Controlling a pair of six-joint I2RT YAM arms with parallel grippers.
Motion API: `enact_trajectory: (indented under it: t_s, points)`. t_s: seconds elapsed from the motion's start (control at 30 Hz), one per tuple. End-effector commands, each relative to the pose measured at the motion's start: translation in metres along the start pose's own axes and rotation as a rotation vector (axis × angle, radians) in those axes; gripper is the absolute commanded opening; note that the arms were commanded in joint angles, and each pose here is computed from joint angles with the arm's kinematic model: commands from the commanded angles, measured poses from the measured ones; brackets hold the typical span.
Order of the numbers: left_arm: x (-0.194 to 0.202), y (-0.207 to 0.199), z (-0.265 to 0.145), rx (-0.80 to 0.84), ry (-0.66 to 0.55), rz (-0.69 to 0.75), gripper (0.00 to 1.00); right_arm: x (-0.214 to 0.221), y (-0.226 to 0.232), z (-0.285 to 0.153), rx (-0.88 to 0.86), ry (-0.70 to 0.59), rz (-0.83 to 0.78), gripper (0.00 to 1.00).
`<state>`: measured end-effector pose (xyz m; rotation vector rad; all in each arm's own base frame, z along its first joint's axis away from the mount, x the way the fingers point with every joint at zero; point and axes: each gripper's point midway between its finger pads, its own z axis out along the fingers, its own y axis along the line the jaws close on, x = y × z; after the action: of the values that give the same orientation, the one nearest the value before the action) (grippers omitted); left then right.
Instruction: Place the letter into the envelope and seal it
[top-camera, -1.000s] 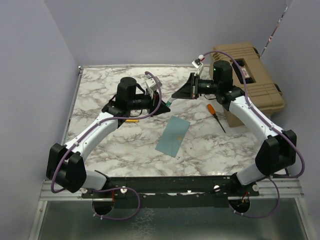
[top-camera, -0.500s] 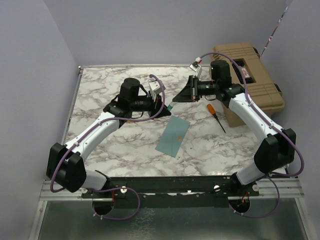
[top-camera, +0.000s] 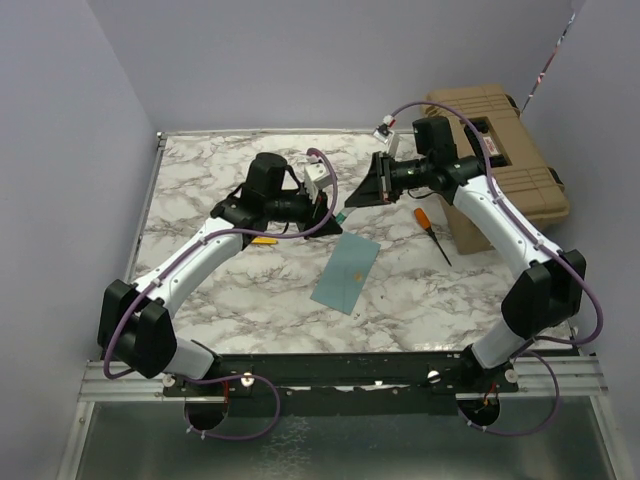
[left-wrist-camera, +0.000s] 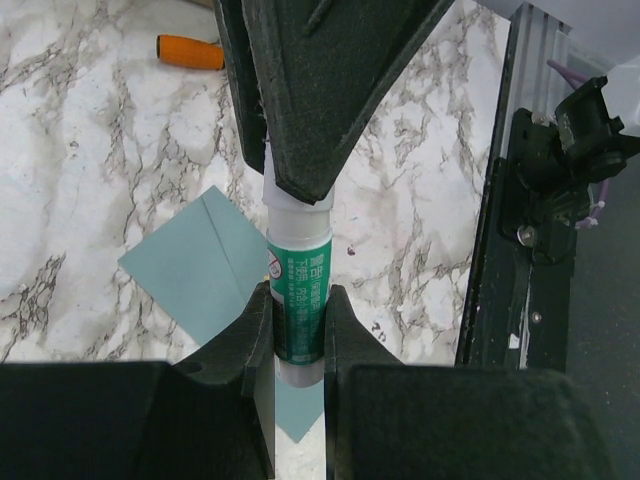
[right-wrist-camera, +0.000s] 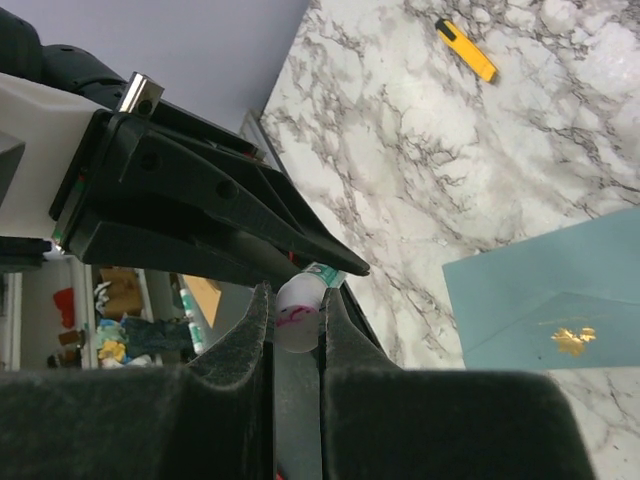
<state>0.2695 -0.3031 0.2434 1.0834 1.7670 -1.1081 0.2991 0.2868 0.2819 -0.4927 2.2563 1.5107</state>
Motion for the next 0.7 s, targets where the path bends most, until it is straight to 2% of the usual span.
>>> enact_trajectory:
  t_s: [0.0, 0.3, 0.43, 0.67]
  points:
    - [-0.009, -0.004, 0.009, 0.031, 0.006, 0.075, 0.0, 0.026, -0.004, 0.014, 0.049, 0.119, 0.02, 0.01]
    - [-0.017, 0.0, 0.011, 0.042, 0.025, 0.198, 0.0, 0.053, -0.019, 0.021, 0.115, 0.217, 0.077, 0.01]
    - [-0.03, -0.001, 0.009, 0.045, -0.008, 0.305, 0.0, 0.064, -0.016, 0.026, 0.071, 0.237, 0.115, 0.01]
    - [-0.049, -0.002, 0.009, 0.033, -0.06, 0.374, 0.0, 0.074, -0.005, 0.027, -0.005, 0.256, 0.17, 0.01]
